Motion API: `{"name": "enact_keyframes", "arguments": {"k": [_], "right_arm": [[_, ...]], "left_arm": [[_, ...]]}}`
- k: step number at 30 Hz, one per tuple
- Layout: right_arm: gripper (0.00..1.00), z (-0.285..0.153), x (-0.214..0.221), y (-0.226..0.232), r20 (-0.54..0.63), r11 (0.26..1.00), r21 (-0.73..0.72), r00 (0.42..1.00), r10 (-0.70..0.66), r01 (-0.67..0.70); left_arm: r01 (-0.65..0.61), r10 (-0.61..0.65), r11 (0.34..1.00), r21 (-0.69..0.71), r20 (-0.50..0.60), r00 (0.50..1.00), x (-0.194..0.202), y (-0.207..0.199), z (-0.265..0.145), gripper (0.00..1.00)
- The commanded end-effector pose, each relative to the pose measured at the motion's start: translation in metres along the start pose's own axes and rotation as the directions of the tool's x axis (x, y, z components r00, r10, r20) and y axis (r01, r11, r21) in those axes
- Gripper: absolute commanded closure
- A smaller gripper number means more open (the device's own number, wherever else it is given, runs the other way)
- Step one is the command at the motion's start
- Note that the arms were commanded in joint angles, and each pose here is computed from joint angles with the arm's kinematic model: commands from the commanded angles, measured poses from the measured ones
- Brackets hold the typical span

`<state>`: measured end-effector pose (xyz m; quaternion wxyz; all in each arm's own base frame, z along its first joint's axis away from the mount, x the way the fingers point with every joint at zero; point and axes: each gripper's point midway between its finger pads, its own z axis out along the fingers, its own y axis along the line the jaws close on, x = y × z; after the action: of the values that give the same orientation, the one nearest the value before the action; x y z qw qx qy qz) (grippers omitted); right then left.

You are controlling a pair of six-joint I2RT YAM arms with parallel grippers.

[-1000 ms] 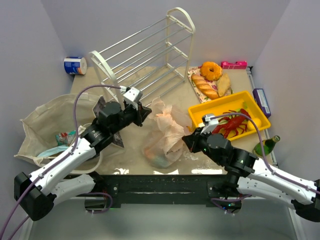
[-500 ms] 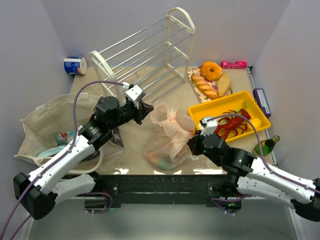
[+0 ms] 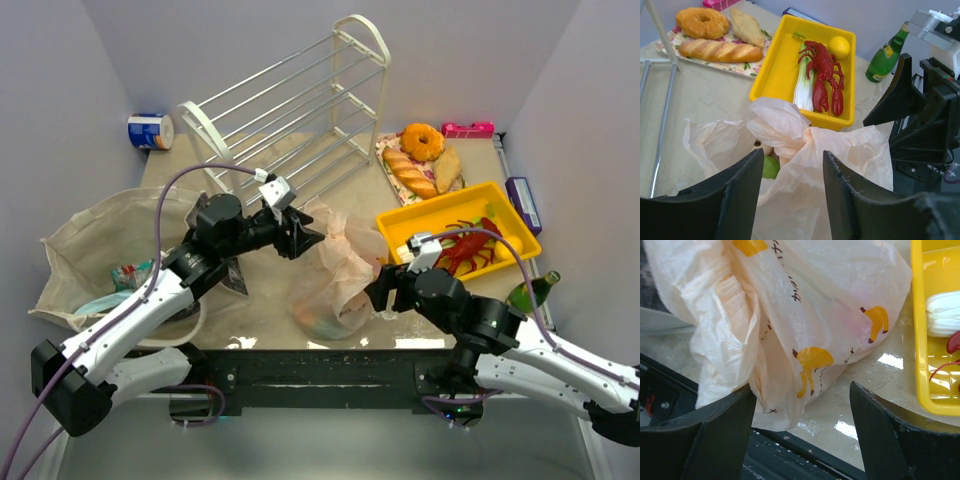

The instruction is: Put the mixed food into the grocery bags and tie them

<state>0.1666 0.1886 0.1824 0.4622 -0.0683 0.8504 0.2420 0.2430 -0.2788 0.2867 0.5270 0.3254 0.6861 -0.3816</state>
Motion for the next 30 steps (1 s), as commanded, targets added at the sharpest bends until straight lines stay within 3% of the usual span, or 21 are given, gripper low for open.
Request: {"name": "enact_keyframes", "arguments": {"k": [1,6,8,16,26,30], "right_arm": [[0.18,-0.028,-0.042,0.020,0.073,0.996,-0.083,0.997,0.020,-0.014],[0.11,-0.049,-0.086,0.047,0.141,0.985,-0.171,0.989,0.045,-0.021],[0.08,-0.044,-0.095,0.059,0.144,0.982,-0.186,0.989,0.044,-0.016],[0.01,0.000,-0.120,0.089,0.125,0.995,-0.103,0.992,0.001,0.012],[0.02,0.067,-0.103,0.089,0.030,0.997,-0.073,0.999,0.030,-0.028],[0.10,0.075,-0.091,0.084,0.007,0.997,-0.068,0.999,0.033,-0.033]], "left_arm": [[-0.021,0.022,1.000,-0.014,0.043,0.999,-0.019,-0.003,-0.010,0.38],[-0.002,-0.002,0.993,-0.117,-0.034,0.999,-0.009,0.014,-0.013,0.29],[0.016,-0.025,0.990,-0.142,-0.058,0.998,-0.001,0.019,-0.013,0.20],[0.096,-0.107,0.978,-0.188,-0.053,0.993,0.022,0.028,-0.009,0.17],[0.298,-0.280,0.863,-0.408,0.104,0.954,0.034,0.064,-0.024,0.14],[0.384,-0.319,0.835,-0.395,0.222,0.921,0.027,0.071,-0.021,0.12]]}}
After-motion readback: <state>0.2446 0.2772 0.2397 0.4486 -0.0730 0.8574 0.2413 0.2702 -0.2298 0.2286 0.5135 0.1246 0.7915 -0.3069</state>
